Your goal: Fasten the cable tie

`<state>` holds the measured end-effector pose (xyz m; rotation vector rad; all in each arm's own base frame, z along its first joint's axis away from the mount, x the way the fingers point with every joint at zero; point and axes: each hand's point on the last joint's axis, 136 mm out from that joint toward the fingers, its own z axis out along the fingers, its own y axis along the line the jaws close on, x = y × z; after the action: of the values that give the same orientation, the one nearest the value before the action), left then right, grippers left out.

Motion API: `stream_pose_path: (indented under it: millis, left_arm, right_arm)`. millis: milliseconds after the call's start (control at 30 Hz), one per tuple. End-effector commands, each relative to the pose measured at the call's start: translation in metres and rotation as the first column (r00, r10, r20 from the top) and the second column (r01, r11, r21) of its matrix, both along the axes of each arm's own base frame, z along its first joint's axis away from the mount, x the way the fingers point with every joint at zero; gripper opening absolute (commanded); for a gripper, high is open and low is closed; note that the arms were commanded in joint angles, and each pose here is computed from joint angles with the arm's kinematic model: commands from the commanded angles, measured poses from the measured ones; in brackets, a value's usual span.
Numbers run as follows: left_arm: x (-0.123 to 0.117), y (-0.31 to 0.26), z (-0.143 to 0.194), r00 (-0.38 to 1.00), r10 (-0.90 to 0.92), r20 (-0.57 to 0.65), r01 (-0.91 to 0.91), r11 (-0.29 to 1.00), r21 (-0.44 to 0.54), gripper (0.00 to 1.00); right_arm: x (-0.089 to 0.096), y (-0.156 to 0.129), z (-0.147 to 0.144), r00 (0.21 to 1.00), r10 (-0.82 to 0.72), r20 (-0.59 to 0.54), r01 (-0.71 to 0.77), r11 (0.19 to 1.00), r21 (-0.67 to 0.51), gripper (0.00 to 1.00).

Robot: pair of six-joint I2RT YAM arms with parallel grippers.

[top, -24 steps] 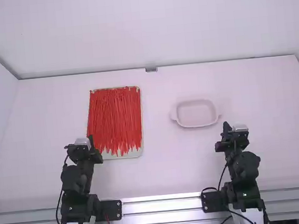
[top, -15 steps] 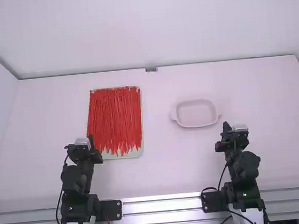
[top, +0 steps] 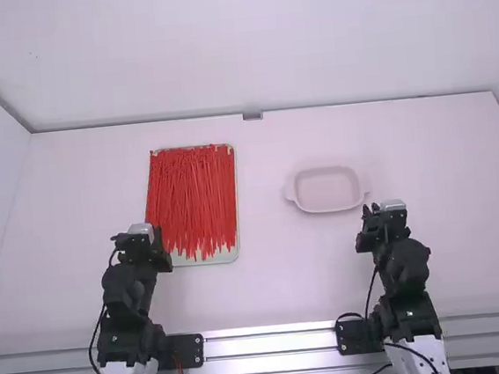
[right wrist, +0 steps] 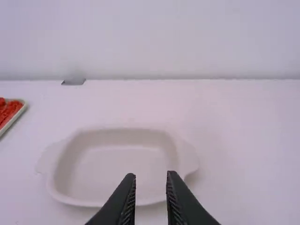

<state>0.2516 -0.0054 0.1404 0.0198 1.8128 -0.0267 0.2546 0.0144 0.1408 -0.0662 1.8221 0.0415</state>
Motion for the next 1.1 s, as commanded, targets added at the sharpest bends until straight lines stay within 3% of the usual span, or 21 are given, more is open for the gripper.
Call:
stream_pose_path:
  millis: [0, 333, 1067]
  left_arm:
    - [0.003, -0.005, 0.012, 1.0, -0.025, -0.002, 0.025, 1.0, -0.007, 0.22]
    - [0.016, -0.014, 0.012, 0.991, -0.069, -0.116, 0.067, 0.997, -0.026, 0.4]
    - [0.069, -0.038, 0.003, 0.93, -0.179, -0.32, 0.15, 0.982, -0.112, 0.82]
  right_arm:
    - [0.005, 0.004, 0.018, 1.0, 0.018, 0.007, -0.018, 1.0, -0.008, 0.22]
    - [0.022, 0.026, 0.015, 0.987, 0.094, -0.127, -0.097, 0.995, -0.011, 0.4]
    - [0.087, 0.094, -0.009, 0.903, 0.251, -0.348, -0.262, 0.965, 0.016, 0.82]
